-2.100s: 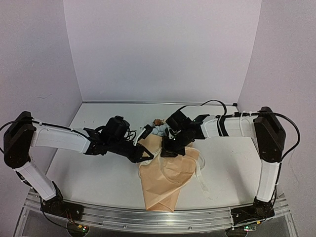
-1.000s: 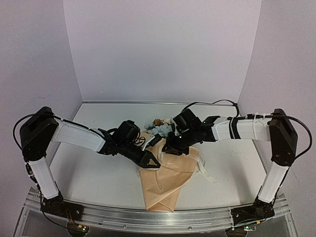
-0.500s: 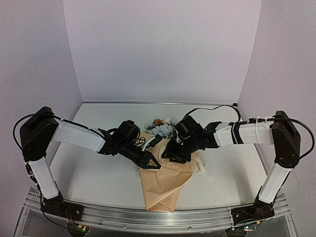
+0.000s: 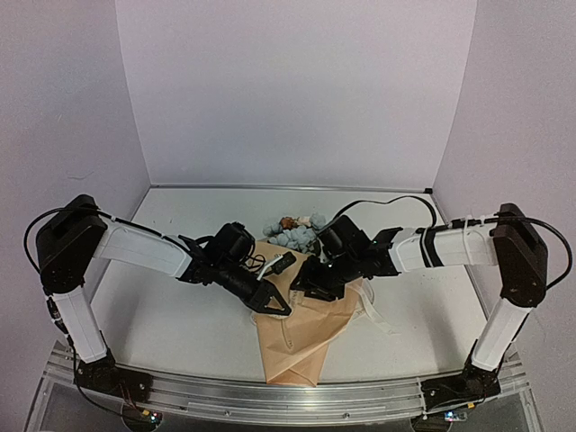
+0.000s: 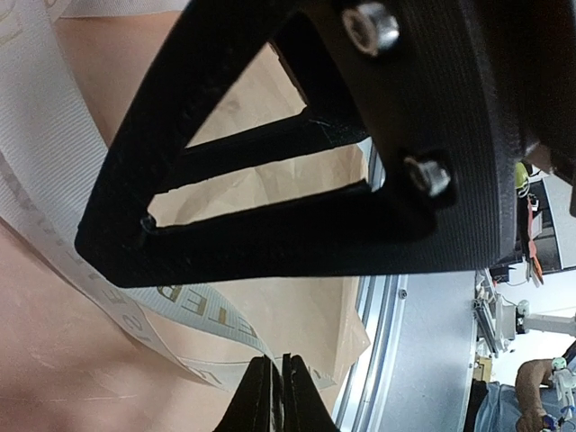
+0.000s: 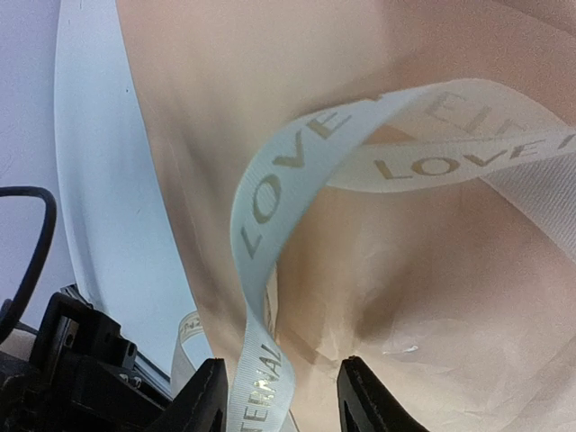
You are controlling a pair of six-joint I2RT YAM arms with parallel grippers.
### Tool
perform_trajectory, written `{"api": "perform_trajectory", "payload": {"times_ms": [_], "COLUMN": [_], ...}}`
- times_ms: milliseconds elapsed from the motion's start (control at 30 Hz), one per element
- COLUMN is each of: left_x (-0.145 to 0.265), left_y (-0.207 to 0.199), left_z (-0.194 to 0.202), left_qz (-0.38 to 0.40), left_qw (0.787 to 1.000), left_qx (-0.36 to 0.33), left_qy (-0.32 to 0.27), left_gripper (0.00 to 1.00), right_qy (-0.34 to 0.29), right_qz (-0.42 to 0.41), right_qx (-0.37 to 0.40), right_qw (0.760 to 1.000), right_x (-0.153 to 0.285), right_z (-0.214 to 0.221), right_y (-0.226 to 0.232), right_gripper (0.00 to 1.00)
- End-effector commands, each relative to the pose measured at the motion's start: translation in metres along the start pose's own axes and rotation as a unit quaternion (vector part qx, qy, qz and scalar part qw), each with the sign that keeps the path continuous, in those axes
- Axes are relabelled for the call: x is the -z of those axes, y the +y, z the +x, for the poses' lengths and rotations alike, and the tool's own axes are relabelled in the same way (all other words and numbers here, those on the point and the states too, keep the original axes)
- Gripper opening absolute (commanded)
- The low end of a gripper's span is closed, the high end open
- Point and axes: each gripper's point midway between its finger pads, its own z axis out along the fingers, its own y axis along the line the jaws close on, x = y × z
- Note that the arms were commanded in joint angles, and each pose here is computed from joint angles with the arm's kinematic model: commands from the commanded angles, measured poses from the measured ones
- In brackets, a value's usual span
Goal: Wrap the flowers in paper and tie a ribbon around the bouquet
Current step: Cross the ribbon over the folded bouquet.
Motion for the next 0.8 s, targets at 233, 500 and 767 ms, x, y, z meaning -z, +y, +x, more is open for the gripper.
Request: {"api": "perform_trajectory", "payload": {"times_ms": [233,500,767], "left_x": [0.007,0.007,0.010], "left_y": [-0.013,-0.010,-0.007], "left_z": [0.000,-0.004,-0.013], "left_qz": [0.016,0.004,-0.016], "left_qw": [1.000,1.000,0.999], "left_qx": [-0.021,-0.020,-0.023], "left_qy": [0.007,0.001,-0.016], "left_gripper": [0.08,0.13,0.27], "right_qy": [-0.002,0.001,0.004], "right_qz": [-0.016,-0.010,-0.004], "right_qx": [-0.001,0.006,0.017], "right_qw": [1.000,1.000,1.000], "right_x": [-0.002,0.003,0.012], "right_z": [0.004,0.010,0.020], "right_y": [0.007,-0.002,-0.012], "right_gripper": [0.18,0.00,0.00]}}
